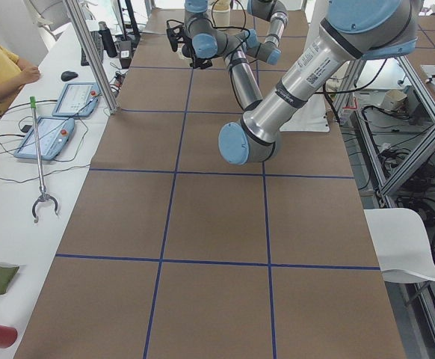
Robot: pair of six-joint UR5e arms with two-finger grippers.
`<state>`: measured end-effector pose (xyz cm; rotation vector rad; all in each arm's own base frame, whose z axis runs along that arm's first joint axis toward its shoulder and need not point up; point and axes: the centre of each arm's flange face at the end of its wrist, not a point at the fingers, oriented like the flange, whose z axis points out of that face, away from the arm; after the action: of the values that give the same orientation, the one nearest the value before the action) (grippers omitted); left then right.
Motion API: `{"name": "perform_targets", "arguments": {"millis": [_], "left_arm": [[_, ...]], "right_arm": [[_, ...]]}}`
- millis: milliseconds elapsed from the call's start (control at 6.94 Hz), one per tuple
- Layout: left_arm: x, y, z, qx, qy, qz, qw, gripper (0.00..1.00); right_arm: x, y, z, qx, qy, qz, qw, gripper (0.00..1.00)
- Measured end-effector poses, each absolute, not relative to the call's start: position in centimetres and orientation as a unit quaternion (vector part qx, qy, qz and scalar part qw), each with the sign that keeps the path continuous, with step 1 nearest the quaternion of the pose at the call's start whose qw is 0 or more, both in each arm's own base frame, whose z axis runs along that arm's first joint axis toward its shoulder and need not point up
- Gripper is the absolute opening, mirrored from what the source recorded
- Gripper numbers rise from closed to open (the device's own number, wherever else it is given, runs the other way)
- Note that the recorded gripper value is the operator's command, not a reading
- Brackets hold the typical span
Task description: Left arm hands cup to right arm to dump lemon
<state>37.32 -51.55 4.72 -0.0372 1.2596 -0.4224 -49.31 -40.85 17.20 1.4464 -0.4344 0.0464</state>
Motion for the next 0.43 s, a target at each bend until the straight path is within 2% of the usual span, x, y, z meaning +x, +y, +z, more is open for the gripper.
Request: {"name": "perform_targets", "arguments": {"millis": [144,432], "left_arm": [[38.21,-51.62,4.9,-0.009,0.589,-0.193,0.785,0.41],[39.12,-51.31,4.83,-0.003,0.598,-0.183,0.78,0.41]], "right_arm": [[-49.49,-40.62,17.06,0.656,-0.2,0.022,0.727,0.02],[-49.58,-40.4,16.93,0.656,-0.204,0.023,0.726,0.02]]}}
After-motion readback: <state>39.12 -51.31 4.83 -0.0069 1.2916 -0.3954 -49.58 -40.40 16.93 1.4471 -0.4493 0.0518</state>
